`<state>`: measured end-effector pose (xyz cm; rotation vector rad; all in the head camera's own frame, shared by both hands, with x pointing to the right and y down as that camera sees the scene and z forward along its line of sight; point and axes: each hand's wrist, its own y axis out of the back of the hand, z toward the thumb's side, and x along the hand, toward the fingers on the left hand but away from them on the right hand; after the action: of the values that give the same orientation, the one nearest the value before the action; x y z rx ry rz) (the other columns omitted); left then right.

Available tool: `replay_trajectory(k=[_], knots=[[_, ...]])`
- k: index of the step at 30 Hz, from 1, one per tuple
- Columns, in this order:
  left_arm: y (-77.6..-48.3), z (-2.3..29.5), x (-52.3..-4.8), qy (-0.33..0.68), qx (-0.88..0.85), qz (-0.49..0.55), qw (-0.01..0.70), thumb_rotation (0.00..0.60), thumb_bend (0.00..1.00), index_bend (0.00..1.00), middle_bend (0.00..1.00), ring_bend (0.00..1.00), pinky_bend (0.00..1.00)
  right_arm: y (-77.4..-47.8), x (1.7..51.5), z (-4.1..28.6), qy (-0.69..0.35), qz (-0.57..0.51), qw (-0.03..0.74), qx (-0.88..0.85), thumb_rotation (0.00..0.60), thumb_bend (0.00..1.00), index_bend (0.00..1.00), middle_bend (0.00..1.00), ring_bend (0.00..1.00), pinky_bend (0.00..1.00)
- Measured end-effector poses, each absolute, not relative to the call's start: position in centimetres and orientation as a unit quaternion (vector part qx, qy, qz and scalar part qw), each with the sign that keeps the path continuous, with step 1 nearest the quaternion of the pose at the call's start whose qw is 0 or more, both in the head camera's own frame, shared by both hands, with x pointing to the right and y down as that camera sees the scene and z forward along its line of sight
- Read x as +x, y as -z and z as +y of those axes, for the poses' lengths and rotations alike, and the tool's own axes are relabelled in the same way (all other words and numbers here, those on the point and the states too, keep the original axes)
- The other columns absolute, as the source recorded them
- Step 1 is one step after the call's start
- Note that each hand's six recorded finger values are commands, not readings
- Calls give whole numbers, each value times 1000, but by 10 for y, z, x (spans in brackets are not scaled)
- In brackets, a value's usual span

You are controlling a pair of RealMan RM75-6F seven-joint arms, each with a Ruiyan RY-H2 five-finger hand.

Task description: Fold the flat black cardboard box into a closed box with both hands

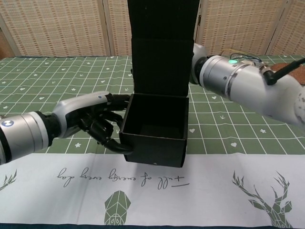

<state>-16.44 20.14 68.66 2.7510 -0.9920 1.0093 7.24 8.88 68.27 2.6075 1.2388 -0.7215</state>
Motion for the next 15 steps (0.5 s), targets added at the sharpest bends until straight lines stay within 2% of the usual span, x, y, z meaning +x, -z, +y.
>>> replay_trajectory(k=[9, 15], knots=[[-706, 191, -171, -359, 874, -327, 17, 600, 73, 295, 355, 496, 755, -661, 70, 92, 232, 373, 94, 894, 600, 0, 0, 247, 710, 1000], [-721, 186, -178, -386, 860, -335, 0, 600, 73, 294, 355, 496, 755, -657, 67, 97, 253, 333, 58, 906, 600, 0, 38, 298, 730, 1000]])
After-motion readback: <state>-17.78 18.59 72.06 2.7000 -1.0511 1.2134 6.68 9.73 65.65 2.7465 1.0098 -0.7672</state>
